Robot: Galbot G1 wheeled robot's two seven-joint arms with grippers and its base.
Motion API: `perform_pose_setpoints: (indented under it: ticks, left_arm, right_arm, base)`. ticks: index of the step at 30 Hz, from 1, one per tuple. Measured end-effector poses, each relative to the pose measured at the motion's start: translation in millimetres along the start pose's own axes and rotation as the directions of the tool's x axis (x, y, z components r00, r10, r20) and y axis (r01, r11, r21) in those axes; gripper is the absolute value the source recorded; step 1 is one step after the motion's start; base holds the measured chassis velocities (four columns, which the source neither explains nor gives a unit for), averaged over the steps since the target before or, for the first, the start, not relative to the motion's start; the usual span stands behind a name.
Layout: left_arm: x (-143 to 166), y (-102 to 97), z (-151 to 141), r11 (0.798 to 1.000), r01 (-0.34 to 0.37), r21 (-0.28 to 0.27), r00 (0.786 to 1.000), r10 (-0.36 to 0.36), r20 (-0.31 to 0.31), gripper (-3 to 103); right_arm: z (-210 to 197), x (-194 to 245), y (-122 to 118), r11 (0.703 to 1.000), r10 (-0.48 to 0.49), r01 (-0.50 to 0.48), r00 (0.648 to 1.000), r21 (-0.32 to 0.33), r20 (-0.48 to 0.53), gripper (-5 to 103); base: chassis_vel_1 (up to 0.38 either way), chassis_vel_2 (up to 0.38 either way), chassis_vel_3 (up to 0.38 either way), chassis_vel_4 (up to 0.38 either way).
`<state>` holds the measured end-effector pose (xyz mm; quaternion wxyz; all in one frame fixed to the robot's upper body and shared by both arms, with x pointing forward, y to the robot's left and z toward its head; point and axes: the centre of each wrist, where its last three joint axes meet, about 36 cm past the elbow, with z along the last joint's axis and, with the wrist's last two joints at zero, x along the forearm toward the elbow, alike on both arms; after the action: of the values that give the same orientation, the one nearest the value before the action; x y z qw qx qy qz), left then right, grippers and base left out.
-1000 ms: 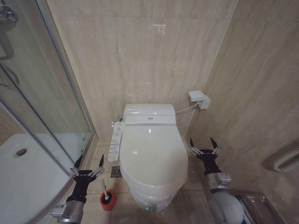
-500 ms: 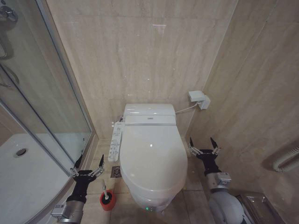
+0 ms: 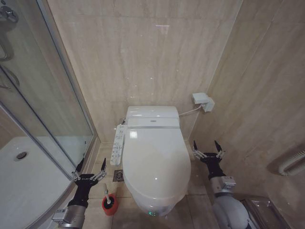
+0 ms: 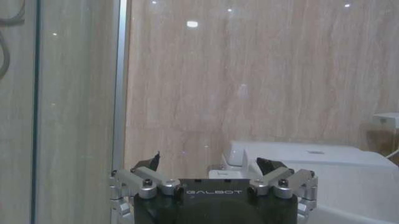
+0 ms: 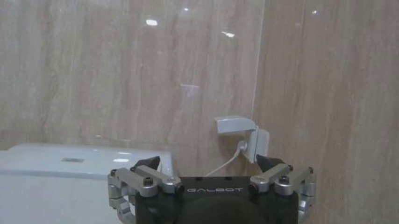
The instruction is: Open the toilet lid, clean the toilet bowl with a toilet brush, close the toilet lid, and flush.
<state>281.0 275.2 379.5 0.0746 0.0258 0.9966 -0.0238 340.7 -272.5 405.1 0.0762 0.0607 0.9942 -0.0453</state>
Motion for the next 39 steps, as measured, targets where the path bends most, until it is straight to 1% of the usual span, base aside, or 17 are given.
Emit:
perform_pose_setpoints:
  ticks: [15,18,19,22,23,24,25,31,32,35,36,38,39]
  left_arm:
    - [-0.5,-0.8,-0.3,1.000,-0.001,0.001,1.000,0.001,-0.003,100]
    - [-12.8,-18.1,-12.4,1.000,-0.002,0.001,0.999,0.002,-0.039,100]
    - [-12.8,-18.1,-12.4,1.000,-0.002,0.001,0.999,0.002,-0.039,100]
    - [-27.9,-41.3,-30.8,1.000,-0.002,-0.008,0.997,0.002,-0.079,100]
    - [-27.9,-41.3,-30.8,1.000,-0.002,-0.008,0.997,0.002,-0.079,100]
    - [-34.9,-52.7,-38.1,1.000,-0.012,-0.007,0.998,0.012,-0.065,100]
    - [-38.0,-56.1,-41.2,1.000,-0.015,-0.012,0.998,0.014,-0.057,100]
    - [-41.0,-56.6,-42.9,0.999,-0.010,-0.036,0.999,0.008,-0.049,100]
    - [-41.8,-54.0,-44.4,0.999,-0.004,-0.045,0.999,0.003,-0.033,100]
    - [-44.0,-44.7,-61.7,0.998,0.004,-0.067,0.997,0.000,0.072,100]
    - [-44.0,-44.7,-61.7,0.998,0.004,-0.067,0.997,0.000,0.072,100]
    - [-42.1,-37.0,-64.2,0.997,0.011,-0.080,0.993,-0.001,0.121,100]
    - [-42.1,-37.0,-64.2,0.997,0.011,-0.080,0.993,-0.001,0.121,100]
  right_arm:
    - [0.0,-0.1,0.0,1.000,0.000,0.000,1.000,0.000,0.000,100]
    - [0.0,-0.1,0.0,1.000,0.000,0.000,1.000,0.000,0.000,100]
    - [0.0,-0.1,0.0,1.000,0.000,0.000,1.000,0.000,0.000,100]
    - [0.0,-0.1,0.0,1.000,0.000,0.000,1.000,0.000,0.000,100]
    - [0.0,-0.1,0.0,1.000,0.000,0.000,1.000,0.000,0.000,100]
    - [0.0,-0.2,0.1,1.000,0.000,0.000,1.000,0.000,0.000,100]
    - [0.0,-0.2,0.0,1.000,0.000,0.000,1.000,0.000,0.000,100]
    - [0.0,-0.2,0.0,1.000,0.000,0.000,1.000,0.000,0.000,100]
    - [0.0,-0.2,0.1,1.000,0.000,0.000,1.000,0.000,0.000,100]
    - [0.0,-0.2,0.0,1.000,0.000,0.000,1.000,0.000,0.000,100]
    - [0.0,-0.2,0.0,1.000,0.000,0.000,1.000,0.000,0.000,100]
    - [0.0,-0.2,0.0,1.000,0.000,0.000,1.000,0.000,0.000,100]
    - [0.0,-0.2,0.0,1.000,0.000,0.000,1.000,0.000,0.000,100]
  base:
    - [0.000,0.000,0.000,0.000]
    - [0.000,0.000,0.000,0.000]
    - [0.000,0.000,0.000,0.000]
    - [0.000,0.000,0.000,0.000]
    - [0.000,0.000,0.000,0.000]
    - [0.000,0.000,0.000,0.000]
    - [0.000,0.000,0.000,0.000]
    - [0.000,0.000,0.000,0.000]
    - [0.000,0.000,0.000,0.000]
    - [0.000,0.000,0.000,0.000]
    - [0.000,0.000,0.000,0.000]
    - [0.000,0.000,0.000,0.000]
    - [0.000,0.000,0.000,0.000]
